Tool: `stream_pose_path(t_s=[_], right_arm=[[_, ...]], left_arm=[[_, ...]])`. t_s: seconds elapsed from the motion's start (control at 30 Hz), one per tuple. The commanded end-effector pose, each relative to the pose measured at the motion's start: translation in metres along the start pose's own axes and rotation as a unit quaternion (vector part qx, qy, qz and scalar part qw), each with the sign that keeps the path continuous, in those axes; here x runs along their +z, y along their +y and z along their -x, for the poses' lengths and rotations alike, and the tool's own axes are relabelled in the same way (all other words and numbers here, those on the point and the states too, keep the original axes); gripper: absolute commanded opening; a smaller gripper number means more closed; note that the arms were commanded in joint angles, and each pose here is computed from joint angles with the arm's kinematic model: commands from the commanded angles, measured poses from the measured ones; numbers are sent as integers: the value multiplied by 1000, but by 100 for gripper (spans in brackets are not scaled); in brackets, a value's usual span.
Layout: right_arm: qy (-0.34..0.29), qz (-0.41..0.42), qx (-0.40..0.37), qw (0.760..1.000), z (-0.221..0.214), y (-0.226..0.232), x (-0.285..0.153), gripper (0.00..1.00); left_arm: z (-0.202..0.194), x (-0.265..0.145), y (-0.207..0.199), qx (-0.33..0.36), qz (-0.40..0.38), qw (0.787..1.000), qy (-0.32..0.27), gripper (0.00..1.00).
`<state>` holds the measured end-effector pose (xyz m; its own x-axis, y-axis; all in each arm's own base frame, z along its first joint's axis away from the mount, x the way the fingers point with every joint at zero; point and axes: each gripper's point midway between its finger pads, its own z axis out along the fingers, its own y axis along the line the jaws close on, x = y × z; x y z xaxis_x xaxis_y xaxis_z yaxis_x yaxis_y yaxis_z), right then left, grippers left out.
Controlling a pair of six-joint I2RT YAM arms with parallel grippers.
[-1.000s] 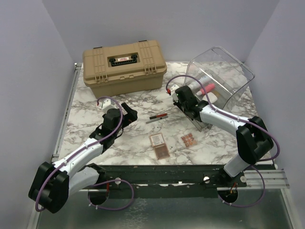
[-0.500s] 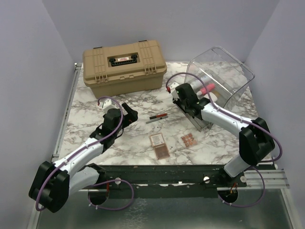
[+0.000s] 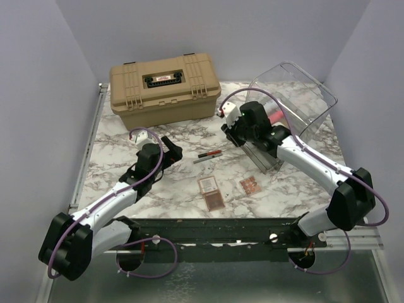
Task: Organize the makeup
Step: Place the lipstick in the storage box, then pick up the makeup from the center of the board.
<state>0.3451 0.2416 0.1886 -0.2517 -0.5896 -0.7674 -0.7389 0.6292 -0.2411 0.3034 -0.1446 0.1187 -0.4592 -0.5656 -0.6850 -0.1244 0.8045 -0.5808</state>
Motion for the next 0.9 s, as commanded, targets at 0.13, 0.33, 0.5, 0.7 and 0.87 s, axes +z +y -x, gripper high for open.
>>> stream_pose_path(t_s=[0.13, 0.33, 0.5, 0.7, 0.87], right_arm=[[7, 146, -32, 989, -3, 63, 38, 33], [41, 179, -77, 980, -29, 79, 68, 31], [55, 204, -103, 972, -47, 88, 86, 31], [57, 237, -145, 959, -67, 98, 96, 31], [69, 244, -167, 953, -80, 100, 102, 31]], left_arm=[[16, -6, -1, -17, 1, 999, -30, 98], [29, -20, 9, -26, 14, 997, -68, 98], [32, -27, 16, -26, 23, 996, -79, 98], [35, -29, 16, -22, 25, 996, -82, 98], [35, -29, 16, -19, 26, 996, -82, 98]])
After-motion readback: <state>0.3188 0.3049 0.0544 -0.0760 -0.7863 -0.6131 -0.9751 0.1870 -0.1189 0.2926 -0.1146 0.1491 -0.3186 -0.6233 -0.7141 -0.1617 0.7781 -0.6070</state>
